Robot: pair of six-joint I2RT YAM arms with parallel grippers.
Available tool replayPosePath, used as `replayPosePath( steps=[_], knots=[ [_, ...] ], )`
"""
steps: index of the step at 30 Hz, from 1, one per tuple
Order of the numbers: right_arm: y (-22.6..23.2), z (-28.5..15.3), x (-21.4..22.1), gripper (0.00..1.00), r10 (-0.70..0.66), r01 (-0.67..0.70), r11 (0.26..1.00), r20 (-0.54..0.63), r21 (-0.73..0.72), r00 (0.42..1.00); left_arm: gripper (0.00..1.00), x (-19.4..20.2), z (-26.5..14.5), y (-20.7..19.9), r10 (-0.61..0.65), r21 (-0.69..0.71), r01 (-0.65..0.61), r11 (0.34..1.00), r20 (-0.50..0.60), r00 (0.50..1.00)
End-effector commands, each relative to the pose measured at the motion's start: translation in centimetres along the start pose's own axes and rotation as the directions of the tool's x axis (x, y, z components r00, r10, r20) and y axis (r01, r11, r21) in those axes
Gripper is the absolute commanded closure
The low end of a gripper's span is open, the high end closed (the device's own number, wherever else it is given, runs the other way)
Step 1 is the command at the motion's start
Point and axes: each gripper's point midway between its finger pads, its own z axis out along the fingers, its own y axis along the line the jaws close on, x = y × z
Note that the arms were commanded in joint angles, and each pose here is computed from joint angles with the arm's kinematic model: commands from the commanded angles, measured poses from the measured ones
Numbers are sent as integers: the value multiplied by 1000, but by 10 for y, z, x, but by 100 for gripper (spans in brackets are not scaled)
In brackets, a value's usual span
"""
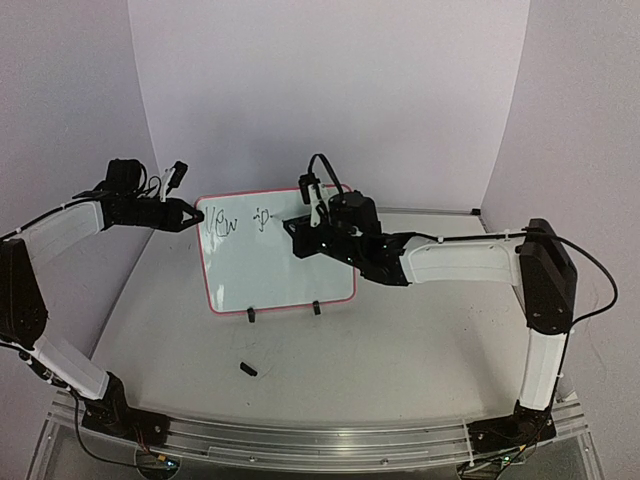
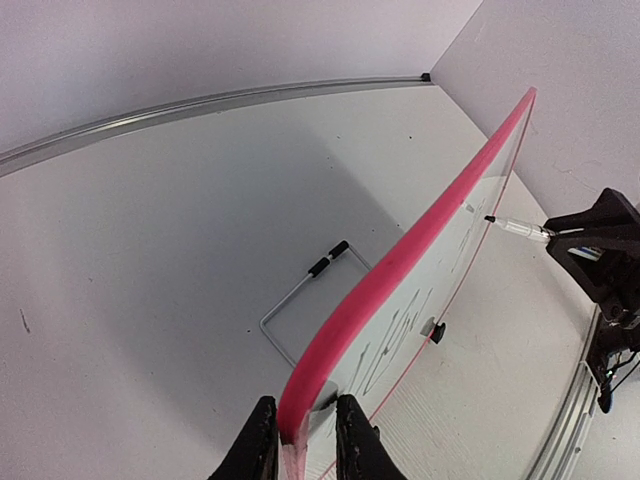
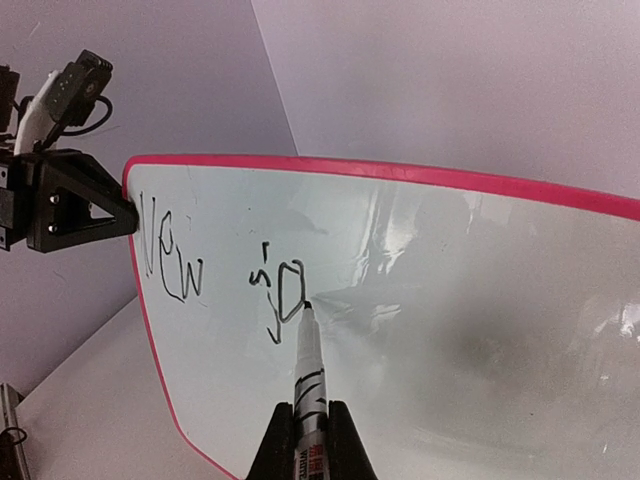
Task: Write a sentence on the whiteboard
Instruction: Write on the whiteboard with the whiteboard marker without the cap.
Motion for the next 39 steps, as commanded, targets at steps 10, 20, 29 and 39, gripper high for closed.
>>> replayPosePath(
  steps=[10,20,29,39],
  knots=[
    [9,0,-40,100,-6,6,1000,111,1,994,81,-10,-2,1,28,-10,-28,1000,24,999],
    [4,6,-29,100,-8,5,1000,83,26,996,81,-10,-2,1,28,-10,-28,1000,22,999],
    [-2,10,-19,100,-8,5,998,54,55,999,81,-9,-2,2,26,-10,-26,1000,20,999],
    [-12,4,-9,100,9,-13,995,36,98,999,81,-10,-2,1,28,-10,-28,1000,22,999]
  ],
)
